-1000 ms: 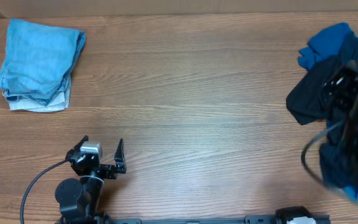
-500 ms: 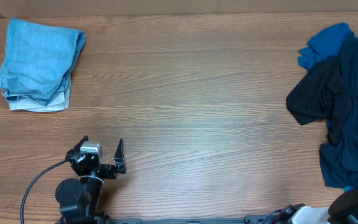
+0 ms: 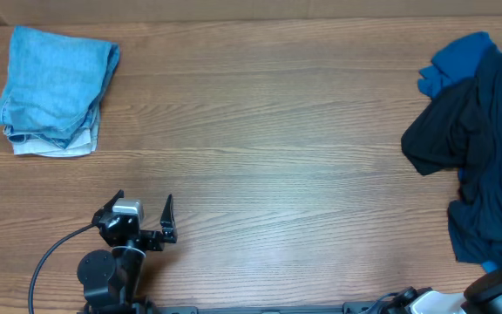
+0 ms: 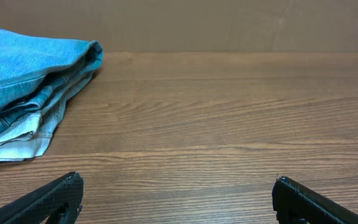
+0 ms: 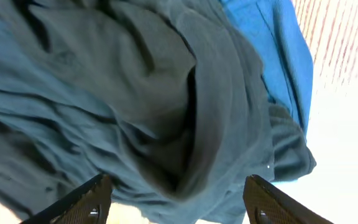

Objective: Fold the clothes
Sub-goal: 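Reach the right gripper into the dark shirt pile and grasp a shirt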

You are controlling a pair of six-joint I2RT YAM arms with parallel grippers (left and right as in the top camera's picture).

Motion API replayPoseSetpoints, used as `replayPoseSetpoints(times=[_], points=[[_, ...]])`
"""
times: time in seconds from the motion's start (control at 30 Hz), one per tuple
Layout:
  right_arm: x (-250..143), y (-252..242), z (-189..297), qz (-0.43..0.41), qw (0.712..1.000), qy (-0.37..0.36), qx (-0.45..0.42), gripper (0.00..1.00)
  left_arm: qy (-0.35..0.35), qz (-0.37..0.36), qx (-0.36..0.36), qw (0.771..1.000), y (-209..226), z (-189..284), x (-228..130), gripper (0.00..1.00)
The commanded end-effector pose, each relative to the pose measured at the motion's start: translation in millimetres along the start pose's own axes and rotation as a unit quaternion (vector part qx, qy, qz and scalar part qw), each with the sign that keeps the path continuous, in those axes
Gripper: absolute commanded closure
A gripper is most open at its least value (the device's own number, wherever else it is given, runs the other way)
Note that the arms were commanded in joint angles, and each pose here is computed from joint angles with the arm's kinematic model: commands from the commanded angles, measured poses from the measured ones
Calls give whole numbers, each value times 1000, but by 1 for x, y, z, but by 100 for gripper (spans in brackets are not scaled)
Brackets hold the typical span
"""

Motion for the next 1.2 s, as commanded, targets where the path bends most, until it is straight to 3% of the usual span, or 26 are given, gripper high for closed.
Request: replayPoseSetpoints(times=[0.0, 0.13, 0.23, 0.4, 0.53, 0.73, 0.8, 0.87, 0.9, 0.97, 1.0, 1.03, 1.17], points=[[-4, -4, -9, -5, 1000, 2, 1, 30, 2, -9, 5, 1000, 1, -1, -3, 0], [-4, -4, -10, -5, 1000, 1, 2, 35, 2, -9, 5, 1000, 1, -1, -3, 0], [-3, -3, -10, -4, 1000, -1, 5, 49, 2, -9, 5, 1000, 1, -1, -3, 0], [0, -1, -10, -4, 1000, -7, 9, 51, 2, -9, 5, 1000, 1, -1, -3, 0], [0, -1, -11, -4, 1000, -8, 10, 60, 2, -9, 5, 1000, 1, -1, -3, 0], [1, -1, -12, -4, 1000, -6, 9, 63, 2, -9, 5, 1000, 1, -1, -3, 0], [-1, -2, -15, -5, 1000, -3, 6, 52, 2, -9, 5, 1000, 1, -1, -3, 0], [-4, -5, -22, -5, 1000, 0, 3, 51, 2, -9, 5, 1000, 1, -1, -3, 0], [-4, -6, -24, -5, 1000, 0, 3, 53, 2, -9, 5, 1000, 1, -1, -3, 0], [-4, -6, -24, -5, 1000, 0, 3, 71, 2, -9, 5, 1000, 1, -1, -3, 0], [-5, -6, -24, -5, 1000, 0, 3, 74, 2, -9, 5, 1000, 1, -1, -3, 0], [-5, -5, -24, -5, 1000, 3, 6, 94, 2, -9, 5, 1000, 1, -1, -3, 0], [1, 22, 12, 18, 999, 0, 45, 96, 2, -9, 5, 1000, 1, -1, -3, 0]])
Point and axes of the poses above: each gripper's point midway between its finger pads, its own z axis back along the fingers, its own y axis along the line the jaws close on, x = y × z, the point moved 4 cm from there along z, back along the fingers, and after that the axes turned 15 degrees about -z, right-handed, at the moved point
